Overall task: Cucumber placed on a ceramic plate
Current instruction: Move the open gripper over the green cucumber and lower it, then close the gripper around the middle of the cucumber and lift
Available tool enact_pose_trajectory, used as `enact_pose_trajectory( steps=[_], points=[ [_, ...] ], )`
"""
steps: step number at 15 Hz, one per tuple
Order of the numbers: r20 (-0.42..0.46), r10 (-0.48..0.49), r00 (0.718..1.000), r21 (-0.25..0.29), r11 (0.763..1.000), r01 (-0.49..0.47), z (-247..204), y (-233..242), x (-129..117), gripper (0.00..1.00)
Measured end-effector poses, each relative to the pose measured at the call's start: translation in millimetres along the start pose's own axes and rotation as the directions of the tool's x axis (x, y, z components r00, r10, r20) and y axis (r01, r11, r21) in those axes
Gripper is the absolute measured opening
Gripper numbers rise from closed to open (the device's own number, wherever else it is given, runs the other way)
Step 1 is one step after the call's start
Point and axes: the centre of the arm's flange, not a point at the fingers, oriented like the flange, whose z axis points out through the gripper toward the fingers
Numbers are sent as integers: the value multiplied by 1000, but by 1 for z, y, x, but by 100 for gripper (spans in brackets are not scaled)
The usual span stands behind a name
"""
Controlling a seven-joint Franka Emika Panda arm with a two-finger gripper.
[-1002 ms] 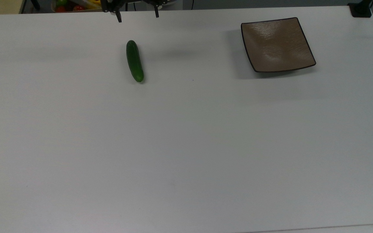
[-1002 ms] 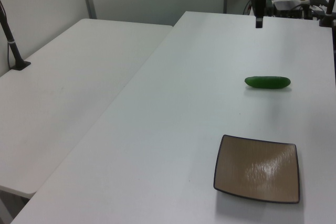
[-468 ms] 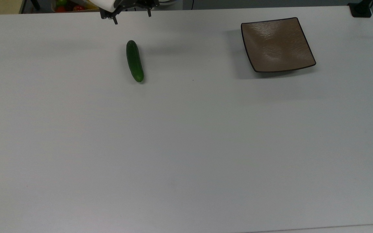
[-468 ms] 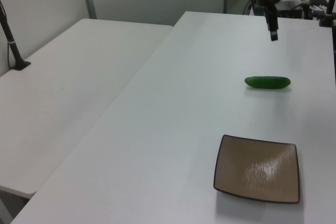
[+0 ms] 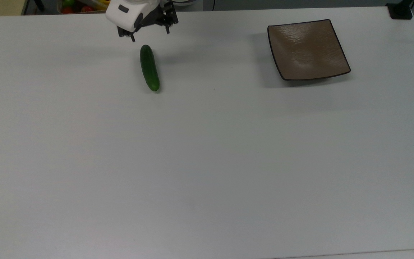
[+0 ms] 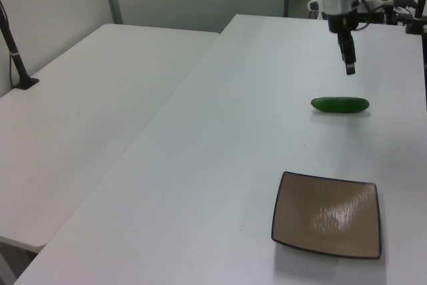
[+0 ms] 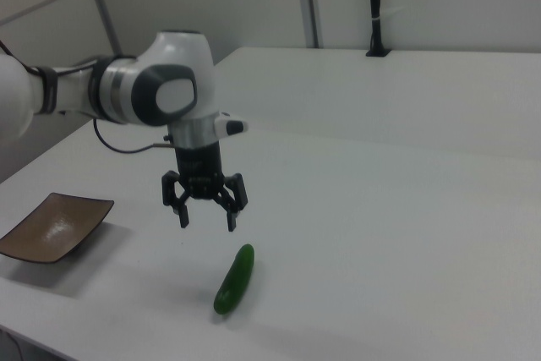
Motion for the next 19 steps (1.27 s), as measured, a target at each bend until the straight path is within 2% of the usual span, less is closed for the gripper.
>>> enact_pose_trajectory(
  steps=[6,10,19],
  points=[
    [-94,-7,996,-30,1000,4,55,-2,4,100],
    [-137,-1,991,-41,999,-5,74,1,1,100],
    [-177,1,984,-70,997,-14,116,7,-12,100]
  ],
)
